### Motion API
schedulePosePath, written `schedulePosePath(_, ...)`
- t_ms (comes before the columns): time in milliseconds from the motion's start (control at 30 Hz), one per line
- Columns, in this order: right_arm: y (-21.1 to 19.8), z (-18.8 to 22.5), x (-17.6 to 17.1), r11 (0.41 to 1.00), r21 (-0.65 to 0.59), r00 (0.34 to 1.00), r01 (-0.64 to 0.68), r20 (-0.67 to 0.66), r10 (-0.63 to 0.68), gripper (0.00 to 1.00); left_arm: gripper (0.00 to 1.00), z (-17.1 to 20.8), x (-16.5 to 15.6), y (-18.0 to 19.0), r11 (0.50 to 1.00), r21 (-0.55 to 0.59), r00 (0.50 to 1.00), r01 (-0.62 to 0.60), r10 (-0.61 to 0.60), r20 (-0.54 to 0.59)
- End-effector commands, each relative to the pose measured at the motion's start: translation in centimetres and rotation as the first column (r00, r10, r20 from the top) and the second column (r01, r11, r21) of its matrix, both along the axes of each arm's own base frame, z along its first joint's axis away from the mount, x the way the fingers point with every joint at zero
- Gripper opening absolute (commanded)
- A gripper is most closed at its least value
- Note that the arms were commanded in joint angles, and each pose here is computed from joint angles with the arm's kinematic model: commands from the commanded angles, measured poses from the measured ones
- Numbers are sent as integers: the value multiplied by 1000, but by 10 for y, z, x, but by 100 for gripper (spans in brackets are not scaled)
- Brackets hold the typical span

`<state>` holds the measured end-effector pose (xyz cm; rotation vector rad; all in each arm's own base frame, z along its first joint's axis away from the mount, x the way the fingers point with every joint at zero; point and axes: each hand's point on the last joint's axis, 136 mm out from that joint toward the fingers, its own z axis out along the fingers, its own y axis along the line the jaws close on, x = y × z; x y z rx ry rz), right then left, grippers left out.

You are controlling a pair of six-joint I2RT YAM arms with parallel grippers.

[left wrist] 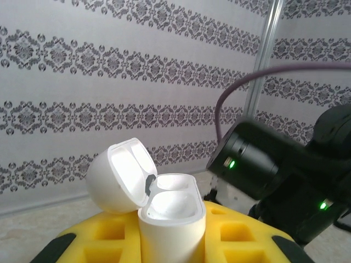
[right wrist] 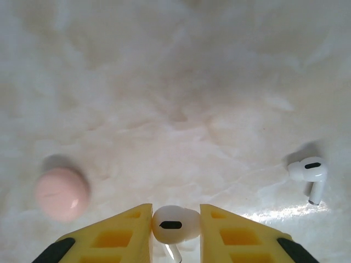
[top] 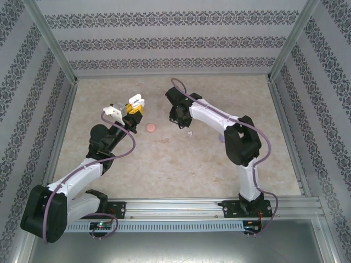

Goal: Insert the wireless bluetooth earbuds into the charging case

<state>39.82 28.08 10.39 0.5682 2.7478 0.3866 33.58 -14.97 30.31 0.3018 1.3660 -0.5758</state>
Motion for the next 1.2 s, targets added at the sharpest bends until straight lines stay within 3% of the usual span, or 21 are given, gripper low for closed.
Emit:
schedulePosePath(0,-6,53,9,998,-12,984,-67,163,69,26,0,29,-13,-12,997,52,992,57,-62,109)
schedulePosePath(233,-10,143,8,986,6,899,-168,412,151,26,0,63,-31,-26,988,135,965,78,-109,239)
schedulePosePath(600,-13,271,-22,951,32,648,-308,739,185,28,0,103,-41,-41,968,239,910,-72,-34,413)
schedulePosePath(800,-8,319,-50,924,26,491,-382,852,179,28,0,105,-31,-42,962,233,900,-140,25,435)
schedulePosePath(1067,12,364,-93,865,-18,243,-502,956,161,29,0,97,-19,-50,972,206,914,-113,20,405)
schedulePosePath(1167,19,366,-101,851,-16,198,-525,970,140,30,0,98,-18,-51,979,179,917,-93,14,398)
